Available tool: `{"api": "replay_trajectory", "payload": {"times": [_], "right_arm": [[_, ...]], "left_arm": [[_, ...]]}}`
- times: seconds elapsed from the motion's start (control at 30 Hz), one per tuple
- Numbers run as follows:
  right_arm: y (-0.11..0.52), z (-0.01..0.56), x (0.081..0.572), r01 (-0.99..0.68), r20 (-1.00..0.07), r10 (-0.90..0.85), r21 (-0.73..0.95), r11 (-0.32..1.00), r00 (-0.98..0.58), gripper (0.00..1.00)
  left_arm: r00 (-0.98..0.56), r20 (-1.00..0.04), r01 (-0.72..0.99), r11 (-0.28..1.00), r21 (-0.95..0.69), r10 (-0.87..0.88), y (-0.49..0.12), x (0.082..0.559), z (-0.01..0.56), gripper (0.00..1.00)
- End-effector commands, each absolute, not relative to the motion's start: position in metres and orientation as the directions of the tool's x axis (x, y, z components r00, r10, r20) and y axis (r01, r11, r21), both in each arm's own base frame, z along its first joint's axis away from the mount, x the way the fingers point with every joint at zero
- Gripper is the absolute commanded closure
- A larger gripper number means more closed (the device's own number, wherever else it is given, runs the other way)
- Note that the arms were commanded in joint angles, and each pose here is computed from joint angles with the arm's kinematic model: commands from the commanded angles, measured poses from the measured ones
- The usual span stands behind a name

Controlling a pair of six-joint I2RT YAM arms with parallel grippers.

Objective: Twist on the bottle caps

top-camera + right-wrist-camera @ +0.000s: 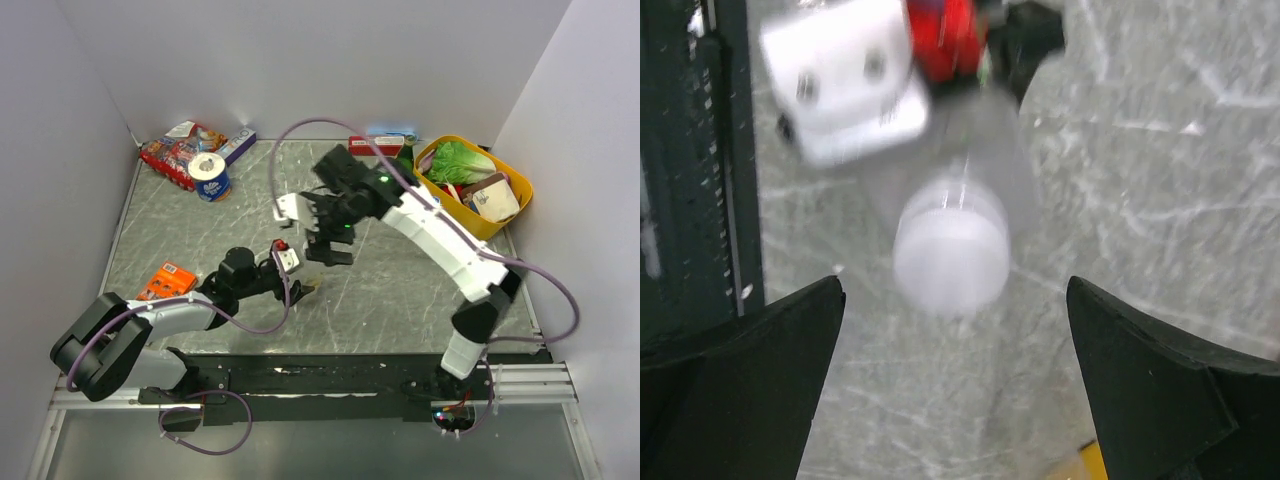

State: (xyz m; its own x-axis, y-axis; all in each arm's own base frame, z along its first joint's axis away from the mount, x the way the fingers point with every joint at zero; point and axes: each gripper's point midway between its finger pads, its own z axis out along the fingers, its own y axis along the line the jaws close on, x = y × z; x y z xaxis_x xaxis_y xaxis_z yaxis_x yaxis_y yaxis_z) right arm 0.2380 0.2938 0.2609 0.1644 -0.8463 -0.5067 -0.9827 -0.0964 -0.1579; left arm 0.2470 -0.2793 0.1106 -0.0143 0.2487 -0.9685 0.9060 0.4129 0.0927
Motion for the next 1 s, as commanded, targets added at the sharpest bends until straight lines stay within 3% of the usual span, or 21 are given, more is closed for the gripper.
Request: {"api": "replay_trajectory", "payload": {"times": [0.0, 0.17, 0.37, 0.57, 0.97], "right_arm": [[0.229, 0.273, 0.189, -0.992, -0.528, -0.84, -0.054, -0.11, 0.122, 0.0], [0.23, 0.296, 0.181, -0.935, -0.6, -0.718, -0.266, -0.235, 0.351, 0.01], [0.263, 0.304, 0.188, -0.823, -0.579, -0.588, -0.448, -0.348, 0.564, 0.19], [0.282, 0.292, 0.184, -0.786, -0.585, -0.525, -0.438, -0.436, 0.617, 0.27], [0.276, 0.269, 0.165, -0.729, -0.56, -0.491, -0.361, -0.581, 0.668, 0.27]], "left_arm": [[0.058, -0.975, 0.927, 0.352, 0.132, 0.212, -0.29, 0.246, 0.137, 0.99], [0.071, -0.964, 0.952, 0.271, 0.142, 0.257, -0.29, 0.234, 0.129, 0.99], [0.107, -0.942, 0.981, 0.122, 0.152, 0.319, -0.292, 0.215, 0.115, 0.99], [0.142, -0.924, 0.983, 0.057, 0.173, 0.356, -0.291, 0.21, 0.116, 0.99], [0.147, -0.921, 0.983, 0.049, 0.176, 0.36, -0.296, 0.216, 0.125, 0.99]]}}
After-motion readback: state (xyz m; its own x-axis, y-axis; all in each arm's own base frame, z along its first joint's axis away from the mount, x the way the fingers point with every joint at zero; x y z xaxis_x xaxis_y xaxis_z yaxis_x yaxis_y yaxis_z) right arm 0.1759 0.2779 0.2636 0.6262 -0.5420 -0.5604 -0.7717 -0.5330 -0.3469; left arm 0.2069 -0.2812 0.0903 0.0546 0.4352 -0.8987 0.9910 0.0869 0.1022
